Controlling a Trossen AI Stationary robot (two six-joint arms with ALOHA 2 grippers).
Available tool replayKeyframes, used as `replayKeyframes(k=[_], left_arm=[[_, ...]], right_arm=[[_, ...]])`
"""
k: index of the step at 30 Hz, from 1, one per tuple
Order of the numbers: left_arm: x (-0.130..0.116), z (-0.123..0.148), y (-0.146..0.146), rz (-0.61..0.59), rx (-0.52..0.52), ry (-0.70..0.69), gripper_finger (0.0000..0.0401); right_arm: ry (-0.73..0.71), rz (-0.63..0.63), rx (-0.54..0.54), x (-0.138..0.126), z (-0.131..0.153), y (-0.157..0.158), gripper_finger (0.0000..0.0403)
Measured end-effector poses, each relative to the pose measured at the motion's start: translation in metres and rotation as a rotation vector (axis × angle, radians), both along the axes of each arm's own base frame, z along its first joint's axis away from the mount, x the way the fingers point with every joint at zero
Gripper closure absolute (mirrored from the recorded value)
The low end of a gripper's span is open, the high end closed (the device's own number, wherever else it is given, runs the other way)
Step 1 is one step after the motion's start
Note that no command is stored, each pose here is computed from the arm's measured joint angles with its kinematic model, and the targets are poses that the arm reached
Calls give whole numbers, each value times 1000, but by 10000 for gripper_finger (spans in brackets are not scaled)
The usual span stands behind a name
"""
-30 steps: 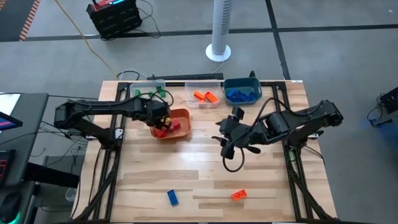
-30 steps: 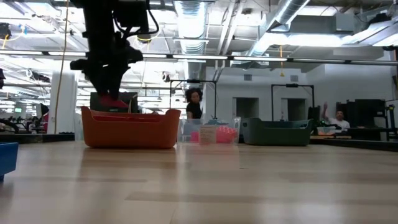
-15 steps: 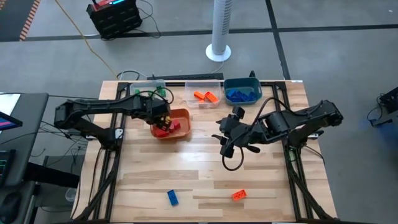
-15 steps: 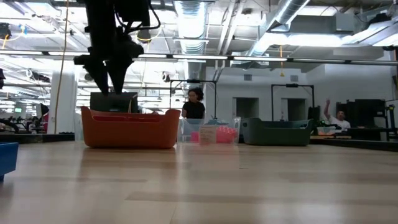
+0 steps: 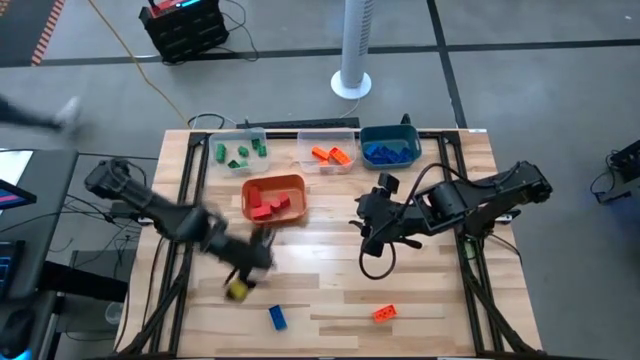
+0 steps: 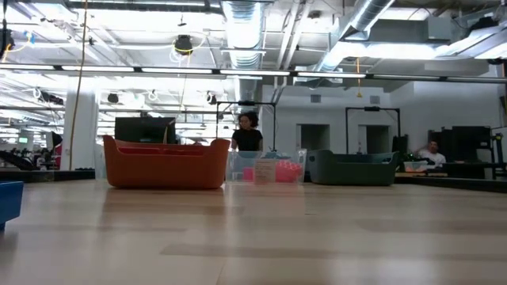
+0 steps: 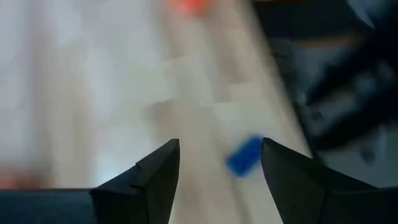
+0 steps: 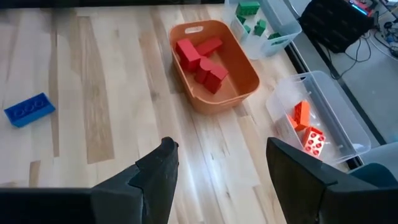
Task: Sort blocks
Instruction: Put the blue game piece into the blue bin
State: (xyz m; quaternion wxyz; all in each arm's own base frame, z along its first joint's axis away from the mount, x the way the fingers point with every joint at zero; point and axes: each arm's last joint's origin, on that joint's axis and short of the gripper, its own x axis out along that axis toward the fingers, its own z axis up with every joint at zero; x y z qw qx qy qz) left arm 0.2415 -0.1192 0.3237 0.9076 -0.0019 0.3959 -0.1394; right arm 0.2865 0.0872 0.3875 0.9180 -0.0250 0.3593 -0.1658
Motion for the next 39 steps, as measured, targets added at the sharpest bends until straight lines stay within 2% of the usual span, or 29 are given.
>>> replayKeyframes(k=[2,3,6,13,18,26,35,39], left_arm=[[-10,2,-26,-157,34,-61,186],[-13,2,-37,-194,41,-83,186],[-16,-7,-58,-204,53,-76,186],[8,-46,-84,-251,100,12,186],[29,-71,-95,-293,172,70,186],[58,-110,-111,-467,172,201,186],[63,-137,-113,-494,293,327,179],[62,-140,-110,-524,380,305,171]], right_arm=[[-3,-1,1,0,0,0,154],[-4,-1,2,0,0,0,154],[-10,-4,4,1,1,-1,154],[-43,-7,42,4,2,-1,154],[-45,-15,61,2,2,2,154],[-54,-38,89,2,2,3,154],[-62,-53,107,2,2,4,154],[-66,-53,115,1,2,5,154]])
